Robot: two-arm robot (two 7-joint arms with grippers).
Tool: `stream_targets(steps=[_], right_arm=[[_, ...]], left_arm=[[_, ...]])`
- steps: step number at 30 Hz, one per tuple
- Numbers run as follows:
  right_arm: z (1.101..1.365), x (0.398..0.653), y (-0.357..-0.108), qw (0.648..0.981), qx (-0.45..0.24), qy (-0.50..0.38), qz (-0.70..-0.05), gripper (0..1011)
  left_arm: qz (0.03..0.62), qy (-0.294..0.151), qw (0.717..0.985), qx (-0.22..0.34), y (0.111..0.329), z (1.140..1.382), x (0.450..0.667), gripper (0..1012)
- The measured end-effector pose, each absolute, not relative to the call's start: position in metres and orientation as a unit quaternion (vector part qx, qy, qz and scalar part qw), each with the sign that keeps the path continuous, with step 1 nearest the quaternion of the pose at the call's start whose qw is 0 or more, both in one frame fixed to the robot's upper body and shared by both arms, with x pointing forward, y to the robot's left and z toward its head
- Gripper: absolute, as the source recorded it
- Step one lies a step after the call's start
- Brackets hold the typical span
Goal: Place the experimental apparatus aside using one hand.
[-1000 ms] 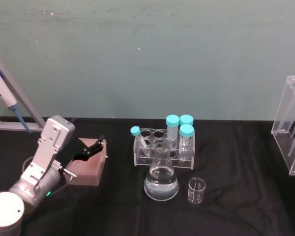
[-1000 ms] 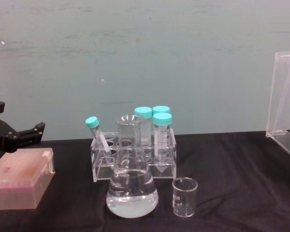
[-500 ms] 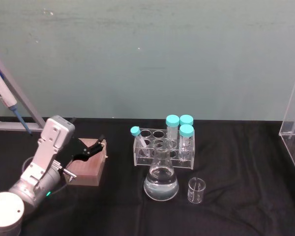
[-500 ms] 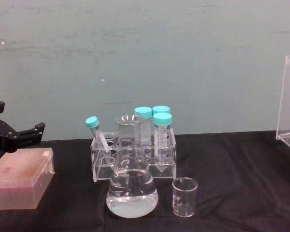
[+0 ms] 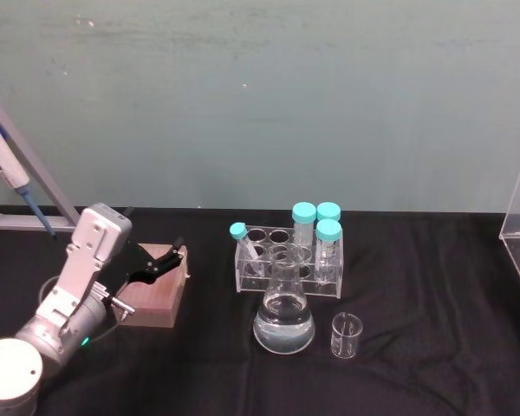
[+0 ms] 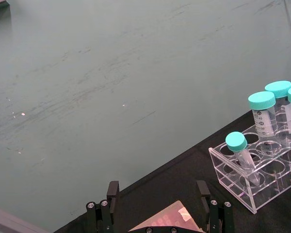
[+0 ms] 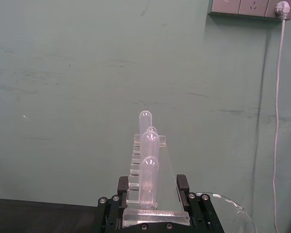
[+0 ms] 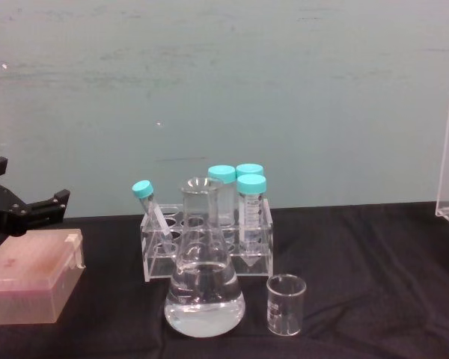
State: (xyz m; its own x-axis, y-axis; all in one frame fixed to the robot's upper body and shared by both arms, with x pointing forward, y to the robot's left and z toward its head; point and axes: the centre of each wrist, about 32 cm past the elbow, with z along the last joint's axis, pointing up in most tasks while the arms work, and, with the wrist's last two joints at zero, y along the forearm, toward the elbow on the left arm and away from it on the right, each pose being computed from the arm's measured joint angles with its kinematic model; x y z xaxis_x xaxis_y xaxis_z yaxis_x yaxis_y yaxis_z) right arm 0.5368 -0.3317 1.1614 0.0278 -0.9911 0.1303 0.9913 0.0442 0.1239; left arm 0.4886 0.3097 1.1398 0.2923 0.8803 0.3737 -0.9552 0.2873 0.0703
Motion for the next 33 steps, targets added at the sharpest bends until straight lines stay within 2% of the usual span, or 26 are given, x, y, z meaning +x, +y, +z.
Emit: stream_targets(steps=[33], right_arm=[[1.1551,0.5439,-0.3409,0.716,0.006,-0.078,-0.693,605]], left_arm=[[0.58,-0.132,0.791,0.142,0.3097,1.1398,0.4886,1000]])
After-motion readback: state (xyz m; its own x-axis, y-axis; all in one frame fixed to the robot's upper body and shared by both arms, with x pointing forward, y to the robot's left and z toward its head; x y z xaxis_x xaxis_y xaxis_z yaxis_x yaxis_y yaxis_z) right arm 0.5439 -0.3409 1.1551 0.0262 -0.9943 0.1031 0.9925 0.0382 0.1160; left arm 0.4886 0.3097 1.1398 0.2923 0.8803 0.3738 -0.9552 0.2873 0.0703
